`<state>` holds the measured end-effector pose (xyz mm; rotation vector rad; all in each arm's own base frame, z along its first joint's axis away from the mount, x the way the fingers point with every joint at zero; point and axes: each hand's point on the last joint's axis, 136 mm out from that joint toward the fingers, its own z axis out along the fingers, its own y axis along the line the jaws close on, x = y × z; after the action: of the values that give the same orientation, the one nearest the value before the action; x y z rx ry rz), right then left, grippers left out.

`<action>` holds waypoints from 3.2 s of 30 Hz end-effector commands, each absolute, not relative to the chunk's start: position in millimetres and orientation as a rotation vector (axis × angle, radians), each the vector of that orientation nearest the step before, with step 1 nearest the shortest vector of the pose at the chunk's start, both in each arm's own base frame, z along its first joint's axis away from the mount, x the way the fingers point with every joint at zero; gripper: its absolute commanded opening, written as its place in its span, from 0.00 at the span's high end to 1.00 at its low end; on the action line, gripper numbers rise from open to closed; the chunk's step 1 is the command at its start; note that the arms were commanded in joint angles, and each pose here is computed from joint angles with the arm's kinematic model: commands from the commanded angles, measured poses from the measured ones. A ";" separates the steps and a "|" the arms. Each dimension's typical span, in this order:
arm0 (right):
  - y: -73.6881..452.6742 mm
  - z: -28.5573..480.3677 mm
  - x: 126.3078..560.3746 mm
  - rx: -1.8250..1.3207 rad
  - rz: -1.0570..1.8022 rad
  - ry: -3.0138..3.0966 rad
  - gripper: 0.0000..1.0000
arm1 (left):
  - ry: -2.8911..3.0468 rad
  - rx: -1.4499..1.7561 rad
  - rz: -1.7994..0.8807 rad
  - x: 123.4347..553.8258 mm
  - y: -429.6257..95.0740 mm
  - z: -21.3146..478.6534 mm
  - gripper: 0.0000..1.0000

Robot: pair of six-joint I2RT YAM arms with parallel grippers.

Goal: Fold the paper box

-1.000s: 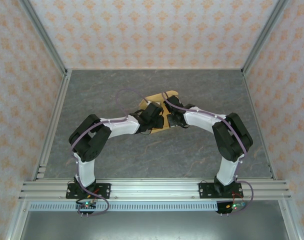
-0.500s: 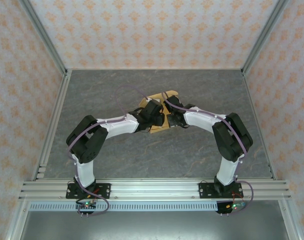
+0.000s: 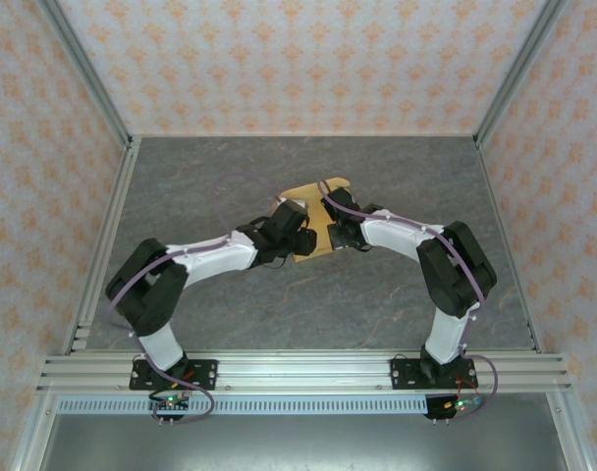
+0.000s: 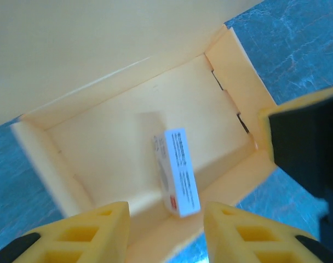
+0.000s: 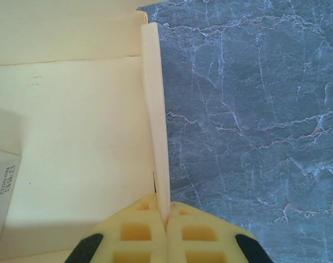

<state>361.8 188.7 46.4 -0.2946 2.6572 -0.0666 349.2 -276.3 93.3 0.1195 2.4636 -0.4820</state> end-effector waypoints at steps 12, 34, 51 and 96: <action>178.5 53.6 364.0 -0.262 -0.112 2.627 1.00 | 2.393 0.087 -0.333 354.4 -182.9 150.4 0.37; 178.9 53.4 363.9 -0.274 -0.115 2.630 1.00 | 2.318 0.321 -0.431 421.3 -202.9 152.4 0.57; 181.7 54.2 363.9 -0.256 -0.089 2.634 1.00 | 2.293 0.271 -0.500 430.6 -215.5 151.5 0.91; 187.9 68.6 366.7 -0.141 0.018 2.594 0.91 | 2.073 -0.213 -0.096 405.0 -223.4 115.8 1.00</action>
<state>364.1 189.4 54.9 -0.1583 2.6284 0.0080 407.9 -223.7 126.7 -0.2151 2.0829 -0.1200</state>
